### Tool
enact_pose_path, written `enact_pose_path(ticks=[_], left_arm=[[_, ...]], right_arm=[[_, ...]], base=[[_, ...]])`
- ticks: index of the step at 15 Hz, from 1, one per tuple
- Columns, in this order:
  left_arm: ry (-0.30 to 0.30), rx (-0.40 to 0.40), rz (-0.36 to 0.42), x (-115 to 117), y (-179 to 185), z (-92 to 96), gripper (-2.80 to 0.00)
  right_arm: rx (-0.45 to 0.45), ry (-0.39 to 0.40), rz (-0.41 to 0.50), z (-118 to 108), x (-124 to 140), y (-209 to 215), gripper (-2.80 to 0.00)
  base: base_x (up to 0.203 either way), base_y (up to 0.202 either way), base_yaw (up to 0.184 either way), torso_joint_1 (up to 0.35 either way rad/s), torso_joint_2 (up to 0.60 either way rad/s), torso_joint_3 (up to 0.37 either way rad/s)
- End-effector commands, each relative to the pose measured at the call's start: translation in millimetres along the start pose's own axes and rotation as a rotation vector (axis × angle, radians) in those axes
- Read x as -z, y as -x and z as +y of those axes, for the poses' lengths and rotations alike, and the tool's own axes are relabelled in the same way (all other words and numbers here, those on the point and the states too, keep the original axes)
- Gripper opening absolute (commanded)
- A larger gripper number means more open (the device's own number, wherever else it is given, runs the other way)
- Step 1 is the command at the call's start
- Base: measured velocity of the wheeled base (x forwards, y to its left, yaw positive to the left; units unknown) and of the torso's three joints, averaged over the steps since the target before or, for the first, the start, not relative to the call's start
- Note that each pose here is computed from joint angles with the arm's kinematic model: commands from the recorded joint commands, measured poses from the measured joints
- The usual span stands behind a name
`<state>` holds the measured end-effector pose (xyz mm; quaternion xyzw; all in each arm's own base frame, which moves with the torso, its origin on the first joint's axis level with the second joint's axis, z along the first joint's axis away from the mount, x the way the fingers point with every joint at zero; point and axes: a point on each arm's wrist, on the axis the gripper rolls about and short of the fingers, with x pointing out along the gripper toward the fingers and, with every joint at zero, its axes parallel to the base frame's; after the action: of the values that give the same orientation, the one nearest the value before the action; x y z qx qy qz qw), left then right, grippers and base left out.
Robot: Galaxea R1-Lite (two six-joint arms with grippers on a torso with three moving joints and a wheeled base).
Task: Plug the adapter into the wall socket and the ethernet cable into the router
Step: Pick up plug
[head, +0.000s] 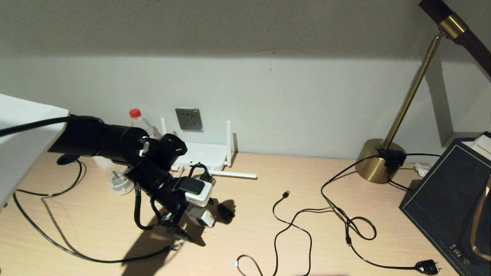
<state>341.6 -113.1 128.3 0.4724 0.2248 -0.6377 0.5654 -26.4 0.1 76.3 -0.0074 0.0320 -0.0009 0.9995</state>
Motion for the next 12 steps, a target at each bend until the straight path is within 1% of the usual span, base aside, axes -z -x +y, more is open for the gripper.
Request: enact_pose_path(ticks=[1,3,7,9,12], left_arm=[[0.005,0.011,0.000,3,-5,0.4,0.00],[0.030,0.018,0.001,4,-7,0.3,0.00],[0.047,-0.001,0.018,16,-13,4.6,0.00],[0.082,-0.018,0.021,21,-17,6.5,0.00],[0.085,-0.029,0.020,23,-23,9.6,0.00]], right_arm=[[-0.001,0.000,0.002,0,0,0,-2.80],[-0.001,0.000,0.002,0,0,0,-2.80],[-0.001,0.000,0.001,0,0,0,-2.80],[-0.001,0.000,0.002,0,0,0,-2.80],[-0.001,0.000,0.002,0,0,0,-2.80]], base=[[0.000,0.000,0.000,0.000,0.00,0.000],[0.000,0.000,0.000,0.000,0.00,0.000],[0.000,0.000,0.000,0.000,0.00,0.000],[0.000,0.000,0.000,0.000,0.00,0.000],[0.000,0.000,0.000,0.000,0.00,0.000]])
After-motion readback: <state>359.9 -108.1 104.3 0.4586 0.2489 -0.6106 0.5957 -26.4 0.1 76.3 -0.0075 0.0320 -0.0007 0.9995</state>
